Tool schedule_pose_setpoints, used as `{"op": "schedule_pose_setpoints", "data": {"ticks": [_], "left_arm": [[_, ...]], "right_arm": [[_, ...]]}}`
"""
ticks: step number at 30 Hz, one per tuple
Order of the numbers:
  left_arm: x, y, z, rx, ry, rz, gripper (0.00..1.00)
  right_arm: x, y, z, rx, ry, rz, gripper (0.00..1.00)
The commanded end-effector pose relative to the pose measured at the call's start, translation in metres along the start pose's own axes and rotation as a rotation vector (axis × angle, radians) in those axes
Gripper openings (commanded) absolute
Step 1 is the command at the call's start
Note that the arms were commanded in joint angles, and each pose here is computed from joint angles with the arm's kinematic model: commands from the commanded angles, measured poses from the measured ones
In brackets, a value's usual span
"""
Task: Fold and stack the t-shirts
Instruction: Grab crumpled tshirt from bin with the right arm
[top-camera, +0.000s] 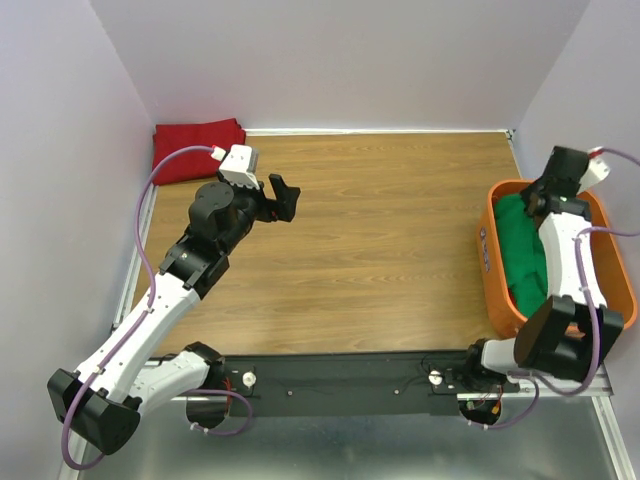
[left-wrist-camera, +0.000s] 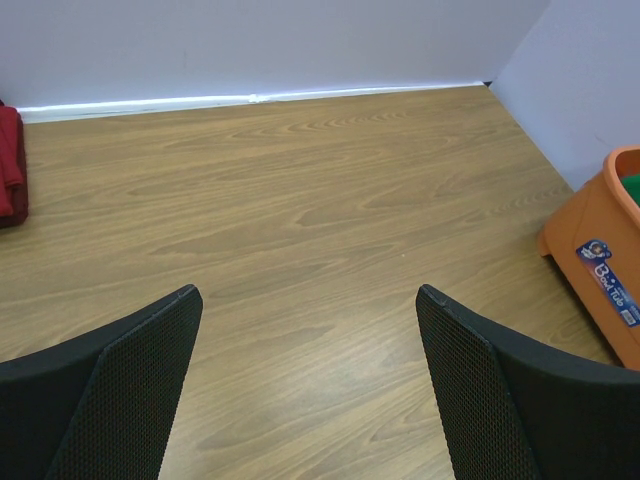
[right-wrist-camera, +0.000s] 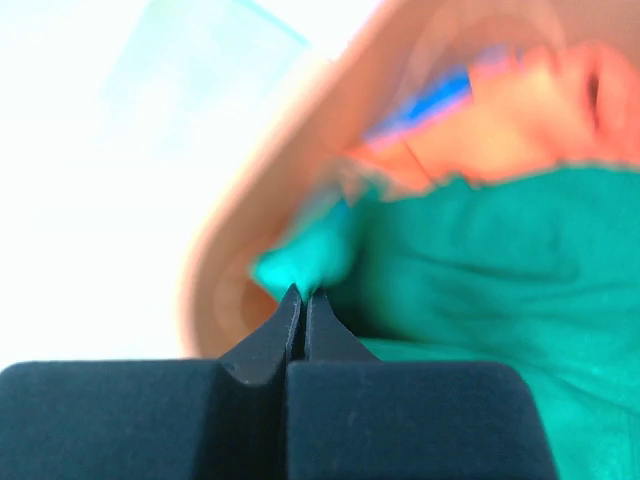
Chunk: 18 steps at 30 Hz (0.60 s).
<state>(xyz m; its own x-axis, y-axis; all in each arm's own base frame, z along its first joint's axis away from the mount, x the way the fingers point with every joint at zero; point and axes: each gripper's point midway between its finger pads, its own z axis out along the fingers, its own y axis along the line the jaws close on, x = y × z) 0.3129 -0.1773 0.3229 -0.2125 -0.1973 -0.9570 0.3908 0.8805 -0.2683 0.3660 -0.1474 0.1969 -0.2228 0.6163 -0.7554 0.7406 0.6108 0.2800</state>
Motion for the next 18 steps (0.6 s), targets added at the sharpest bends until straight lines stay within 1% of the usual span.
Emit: {"op": "schedule_pose_setpoints", "data": {"ticks": [1,2,6,9,13,14,15,16,17,18], "left_arm": [[-0.002,0.002,-0.003,0.001,-0.014,0.004,0.95],[-0.003,0.001,-0.003,0.002,-0.015,0.004,0.95],[-0.004,0.001,-0.003,0.002,-0.017,0.004,0.95],[-0.003,0.001,-0.003,0.002,-0.015,0.004,0.95],[-0.004,0.001,-0.003,0.003,-0.018,0.002,0.95],[-0.005,0.001,-0.003,0.003,-0.021,0.002,0.95],[-0.004,0.002,-0.003,0.002,-0.017,0.000,0.95],[-0.004,0.002,-0.002,0.005,-0.016,0.000,0.95],[-0.004,0.002,-0.002,0.007,-0.016,-0.001,0.95],[-0.004,0.001,-0.002,0.011,-0.014,-0.002,0.95]], "right_arm": [[-0.077,0.031,-0.060,-0.131,-0.170,0.061,0.01],[-0.098,0.041,-0.082,-0.181,-0.213,0.076,0.01],[-0.145,0.068,-0.133,-0.322,-0.313,0.107,0.01],[-0.203,0.094,-0.195,-0.461,-0.449,0.149,0.01],[-0.245,0.120,-0.246,-0.609,-0.539,0.183,0.01],[-0.265,0.127,-0.276,-0.675,-0.598,0.212,0.01],[-0.273,0.134,-0.294,-0.734,-0.617,0.213,0.01],[-0.279,0.140,-0.308,-0.781,-0.634,0.215,0.01],[-0.285,0.148,-0.310,-0.814,-0.635,0.220,0.01],[-0.296,0.156,-0.344,-0.913,-0.670,0.236,0.01]]}}
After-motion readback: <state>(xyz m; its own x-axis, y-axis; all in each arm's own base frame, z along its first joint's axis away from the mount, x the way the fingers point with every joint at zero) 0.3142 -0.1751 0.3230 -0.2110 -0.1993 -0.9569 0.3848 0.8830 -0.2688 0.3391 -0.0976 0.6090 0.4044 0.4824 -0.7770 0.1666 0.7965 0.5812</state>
